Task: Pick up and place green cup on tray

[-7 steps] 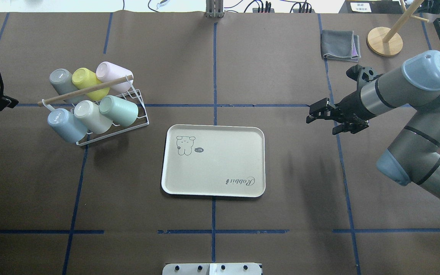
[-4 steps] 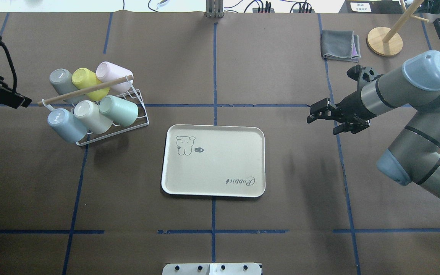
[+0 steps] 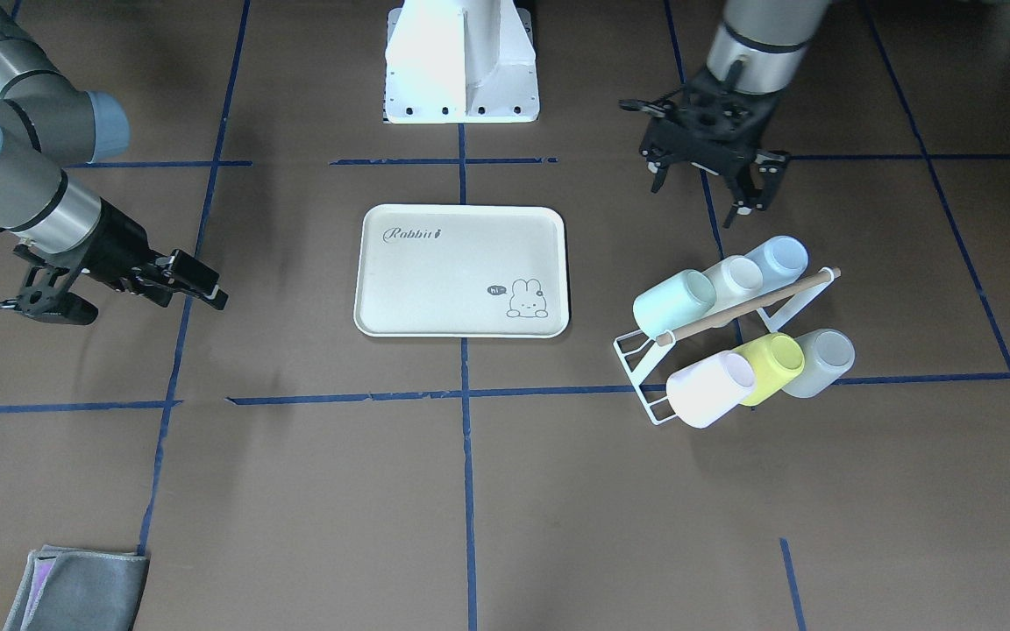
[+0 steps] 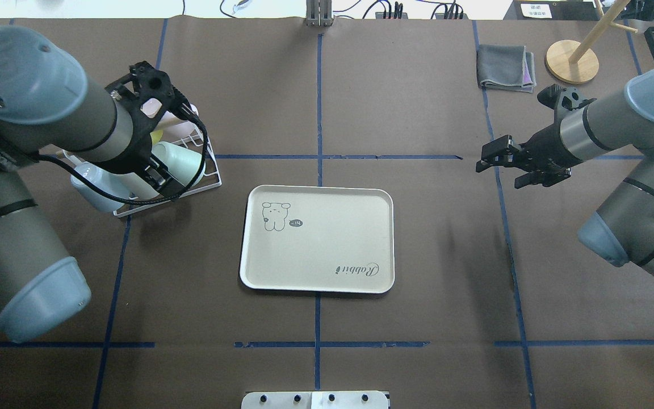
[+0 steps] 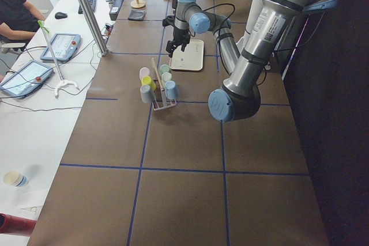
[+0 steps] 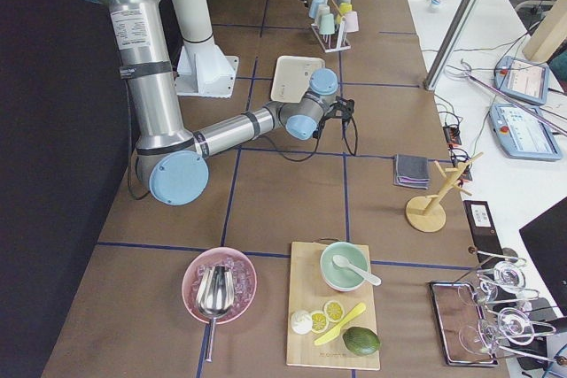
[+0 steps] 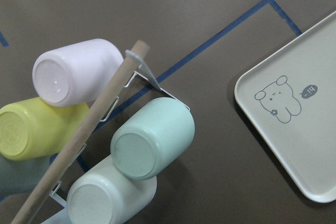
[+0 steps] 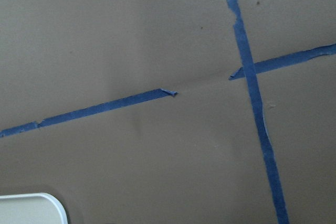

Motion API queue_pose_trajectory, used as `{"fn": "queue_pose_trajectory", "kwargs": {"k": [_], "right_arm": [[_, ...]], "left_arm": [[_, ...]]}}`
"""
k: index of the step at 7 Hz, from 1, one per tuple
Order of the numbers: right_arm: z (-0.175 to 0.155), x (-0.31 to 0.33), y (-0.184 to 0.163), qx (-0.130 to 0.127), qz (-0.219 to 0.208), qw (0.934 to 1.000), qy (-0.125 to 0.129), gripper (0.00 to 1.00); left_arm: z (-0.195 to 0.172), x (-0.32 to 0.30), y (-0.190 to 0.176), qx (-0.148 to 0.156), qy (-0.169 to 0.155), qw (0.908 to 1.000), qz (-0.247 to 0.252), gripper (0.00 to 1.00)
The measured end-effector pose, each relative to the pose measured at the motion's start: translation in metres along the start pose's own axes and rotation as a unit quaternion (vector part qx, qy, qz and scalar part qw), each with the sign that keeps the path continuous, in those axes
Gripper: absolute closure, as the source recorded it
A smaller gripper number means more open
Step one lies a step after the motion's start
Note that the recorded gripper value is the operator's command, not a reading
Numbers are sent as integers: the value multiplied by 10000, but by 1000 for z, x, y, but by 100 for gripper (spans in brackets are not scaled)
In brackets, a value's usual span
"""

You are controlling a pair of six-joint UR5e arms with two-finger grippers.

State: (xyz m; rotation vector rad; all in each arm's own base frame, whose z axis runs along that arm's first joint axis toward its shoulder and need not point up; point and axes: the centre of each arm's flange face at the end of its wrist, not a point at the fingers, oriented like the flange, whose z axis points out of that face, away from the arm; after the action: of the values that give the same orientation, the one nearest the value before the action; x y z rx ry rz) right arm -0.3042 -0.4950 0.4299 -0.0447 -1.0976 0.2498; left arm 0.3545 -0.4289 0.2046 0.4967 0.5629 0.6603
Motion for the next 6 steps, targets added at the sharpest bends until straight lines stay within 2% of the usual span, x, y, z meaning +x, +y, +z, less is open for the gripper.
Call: {"fn": "queue_pose_trajectory", "kwargs": {"k": [1, 2, 3, 4, 6], "right_arm": [[-2, 8, -1, 14, -32, 10000, 37, 0], [-2, 13, -1, 16, -38, 10000, 61, 0], [-2, 17, 0, 12, -32, 10000, 79, 0], [-2, 20, 0, 10, -21, 10000, 94, 0], [-1, 28, 1, 2, -2, 9999, 123, 0]], "left_arm": [[11, 23, -1, -54, -557, 9970, 534, 0], [18, 40, -4, -171, -974, 9896, 1043, 0], [23, 51, -13, -406, -1232, 9778, 1647, 0], [29, 59, -24, -688, -1407, 9640, 2151, 0], [56, 73, -51, -1157, -1537, 9453, 2636, 0]]}}
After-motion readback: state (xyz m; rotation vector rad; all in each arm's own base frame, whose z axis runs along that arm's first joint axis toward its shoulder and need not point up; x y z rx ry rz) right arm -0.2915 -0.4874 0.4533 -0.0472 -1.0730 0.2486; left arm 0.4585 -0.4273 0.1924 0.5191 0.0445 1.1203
